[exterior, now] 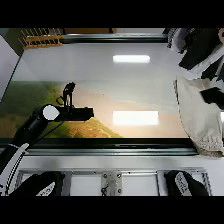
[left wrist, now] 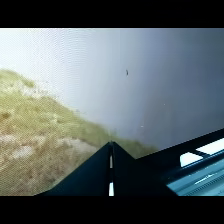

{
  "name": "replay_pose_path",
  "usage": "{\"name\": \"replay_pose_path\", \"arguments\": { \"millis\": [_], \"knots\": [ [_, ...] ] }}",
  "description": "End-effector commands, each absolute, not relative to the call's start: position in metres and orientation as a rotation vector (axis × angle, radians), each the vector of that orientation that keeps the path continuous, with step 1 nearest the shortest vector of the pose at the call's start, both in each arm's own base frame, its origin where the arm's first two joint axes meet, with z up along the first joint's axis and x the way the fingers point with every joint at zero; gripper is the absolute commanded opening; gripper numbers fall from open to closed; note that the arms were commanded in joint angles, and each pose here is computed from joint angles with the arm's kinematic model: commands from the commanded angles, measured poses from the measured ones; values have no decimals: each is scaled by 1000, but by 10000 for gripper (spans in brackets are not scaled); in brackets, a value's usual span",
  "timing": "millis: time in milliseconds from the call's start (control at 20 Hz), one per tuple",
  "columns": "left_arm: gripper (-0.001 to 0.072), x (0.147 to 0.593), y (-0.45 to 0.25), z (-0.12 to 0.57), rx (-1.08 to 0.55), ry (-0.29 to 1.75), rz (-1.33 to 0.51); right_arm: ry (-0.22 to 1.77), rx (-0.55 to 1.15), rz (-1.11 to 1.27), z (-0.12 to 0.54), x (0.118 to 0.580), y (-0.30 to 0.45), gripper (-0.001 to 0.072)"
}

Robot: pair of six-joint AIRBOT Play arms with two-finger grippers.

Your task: Fold the clothes and pants, and hang the long-sleeved shirts on hangers.

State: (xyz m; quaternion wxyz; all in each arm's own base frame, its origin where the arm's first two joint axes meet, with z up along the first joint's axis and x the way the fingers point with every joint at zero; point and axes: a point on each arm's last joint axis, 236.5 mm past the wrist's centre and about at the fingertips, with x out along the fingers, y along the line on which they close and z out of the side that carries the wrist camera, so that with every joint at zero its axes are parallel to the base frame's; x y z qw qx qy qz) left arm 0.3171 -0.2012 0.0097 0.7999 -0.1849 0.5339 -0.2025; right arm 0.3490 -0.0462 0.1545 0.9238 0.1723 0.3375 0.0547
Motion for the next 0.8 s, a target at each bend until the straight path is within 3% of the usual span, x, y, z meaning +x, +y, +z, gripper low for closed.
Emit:
{"name": "replay_pose_path", "arguments": {
  "millis": [0, 100, 750],
  "knots": [
    [6, 317, -201, 9, -396, 1147, -435, 753, 255, 439, 154, 339, 61, 406],
    [7, 317, -201, 9, -396, 1147, -435, 761, 198, 517, 153, 333, 86, 21],
    [6, 317, -201, 9, -396, 1148, -435, 772, 172, 562, 152, 328, 98, 16]
  ]
}}
